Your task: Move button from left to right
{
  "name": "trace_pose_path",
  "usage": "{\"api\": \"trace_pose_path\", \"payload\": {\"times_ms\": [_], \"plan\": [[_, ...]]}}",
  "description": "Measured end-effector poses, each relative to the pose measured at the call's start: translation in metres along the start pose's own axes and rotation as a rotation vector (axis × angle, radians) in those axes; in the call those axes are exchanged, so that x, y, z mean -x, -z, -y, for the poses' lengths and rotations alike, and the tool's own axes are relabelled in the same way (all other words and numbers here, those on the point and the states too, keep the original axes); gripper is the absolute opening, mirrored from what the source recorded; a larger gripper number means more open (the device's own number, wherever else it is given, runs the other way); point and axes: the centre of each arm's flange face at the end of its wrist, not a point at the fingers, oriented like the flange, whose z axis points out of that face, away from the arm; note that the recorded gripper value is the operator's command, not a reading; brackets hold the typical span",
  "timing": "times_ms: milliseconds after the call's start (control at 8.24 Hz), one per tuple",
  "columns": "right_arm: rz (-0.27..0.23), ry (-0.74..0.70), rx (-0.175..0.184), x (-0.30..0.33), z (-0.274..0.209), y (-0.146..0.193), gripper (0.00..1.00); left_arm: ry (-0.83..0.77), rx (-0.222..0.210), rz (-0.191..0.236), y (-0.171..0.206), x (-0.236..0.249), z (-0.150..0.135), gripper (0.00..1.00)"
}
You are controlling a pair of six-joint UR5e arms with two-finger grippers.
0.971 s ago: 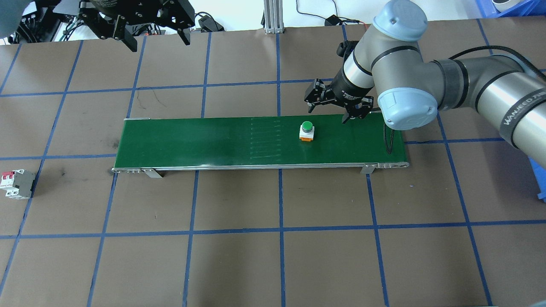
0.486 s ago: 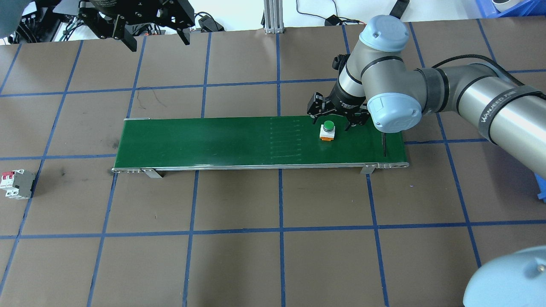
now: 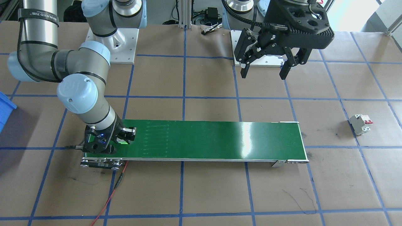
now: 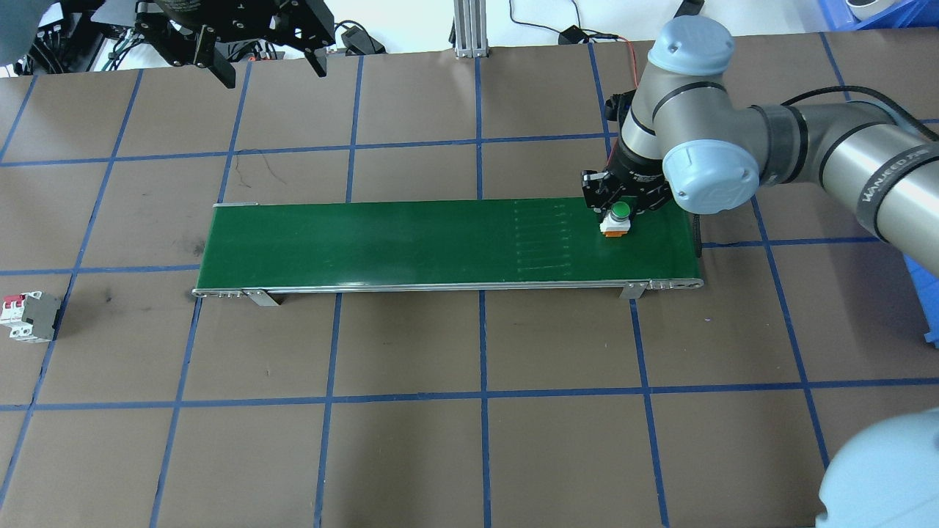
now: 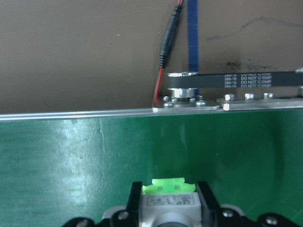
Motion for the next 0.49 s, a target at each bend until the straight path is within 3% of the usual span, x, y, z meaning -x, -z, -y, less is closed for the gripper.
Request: {"api": "trace_pose_path", "payload": {"times_ms": [243, 486], "plan": [[-0.034, 0.09, 0.012, -0.038, 0.008, 0.038, 0.0, 0.0, 0.0, 0.0, 0.0, 0.0, 0.0, 1.0], [-0.082, 0.254, 0.042, -0.097, 0.012, 0.099, 0.0, -0.001, 0.0, -0.001, 0.0, -0.001, -0.001, 1.0]]}}
